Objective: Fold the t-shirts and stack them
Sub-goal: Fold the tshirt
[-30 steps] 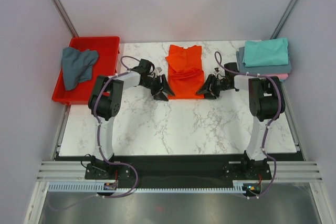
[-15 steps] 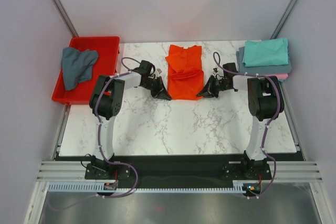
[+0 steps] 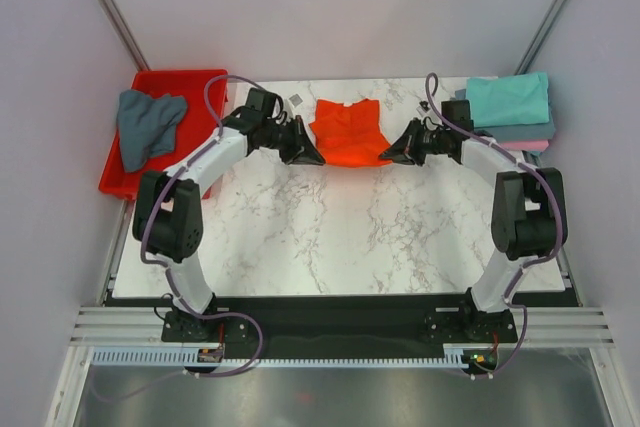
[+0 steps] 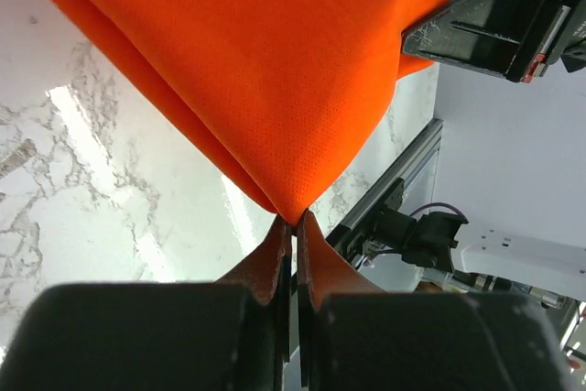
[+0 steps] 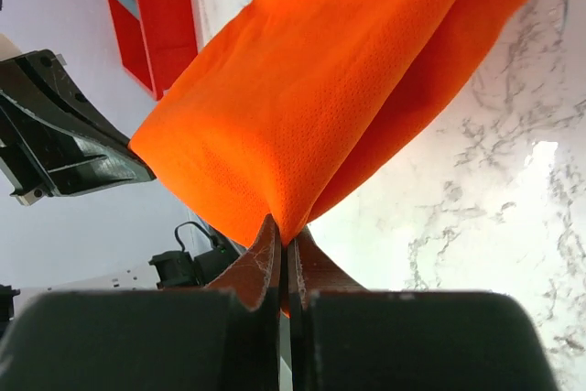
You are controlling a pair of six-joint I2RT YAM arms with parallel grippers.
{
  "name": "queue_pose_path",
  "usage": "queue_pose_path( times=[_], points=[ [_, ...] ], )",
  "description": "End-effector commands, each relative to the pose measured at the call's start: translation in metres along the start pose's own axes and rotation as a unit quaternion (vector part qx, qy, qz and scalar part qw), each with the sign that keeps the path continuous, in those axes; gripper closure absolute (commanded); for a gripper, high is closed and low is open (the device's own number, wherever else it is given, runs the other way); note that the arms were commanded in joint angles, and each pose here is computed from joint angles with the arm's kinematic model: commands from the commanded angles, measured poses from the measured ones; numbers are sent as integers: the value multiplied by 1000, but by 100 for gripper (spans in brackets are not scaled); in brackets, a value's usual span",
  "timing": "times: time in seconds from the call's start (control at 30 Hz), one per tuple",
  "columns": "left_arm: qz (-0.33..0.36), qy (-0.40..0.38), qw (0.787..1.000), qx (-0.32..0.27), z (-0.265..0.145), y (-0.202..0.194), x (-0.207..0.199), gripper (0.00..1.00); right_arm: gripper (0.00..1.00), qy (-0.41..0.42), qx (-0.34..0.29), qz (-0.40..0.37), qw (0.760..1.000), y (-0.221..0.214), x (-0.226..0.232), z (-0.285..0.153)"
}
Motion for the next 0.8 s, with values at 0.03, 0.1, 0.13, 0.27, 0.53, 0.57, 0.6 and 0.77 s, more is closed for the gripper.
queue_pose_path(
  times=[0.03,0.1,0.13,0.27,0.53,0.57,0.6,0.77],
  points=[
    [20,-5,1000,4,-16,-18,-11,98,100,14,-8,0,1000,-12,11,-14],
    [10,0,1000,17,-15,-32,-4,98,100,11,-4,10,1000,-21,6,-17],
    [3,3,1000,24,-15,-42,0,98,100,11,-2,8,1000,-25,6,-18],
    [-5,7,999,35,-18,-58,3,98,100,9,2,5,1000,-36,6,-19],
    [68,3,997,-44,-28,12,-30,98,100,42,-22,-42,998,-2,49,-13],
    [68,8,997,-42,-22,19,-24,98,100,53,-34,-56,996,9,61,-14],
    [71,9,996,-46,-20,28,-23,98,100,56,-36,-61,996,15,63,-12],
    [109,22,989,-93,-16,84,-21,98,100,72,-57,-94,991,62,77,10]
  ],
)
Point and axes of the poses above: each gripper's point midway between its finger pads, its own z axis out along the fingers, its own x axis along the line the jaws close on, y = z × x, the point moved 5 cm from there along -z, back along the fingers, and after that the axes turned 8 degrees about z, right-handed, at the moved point
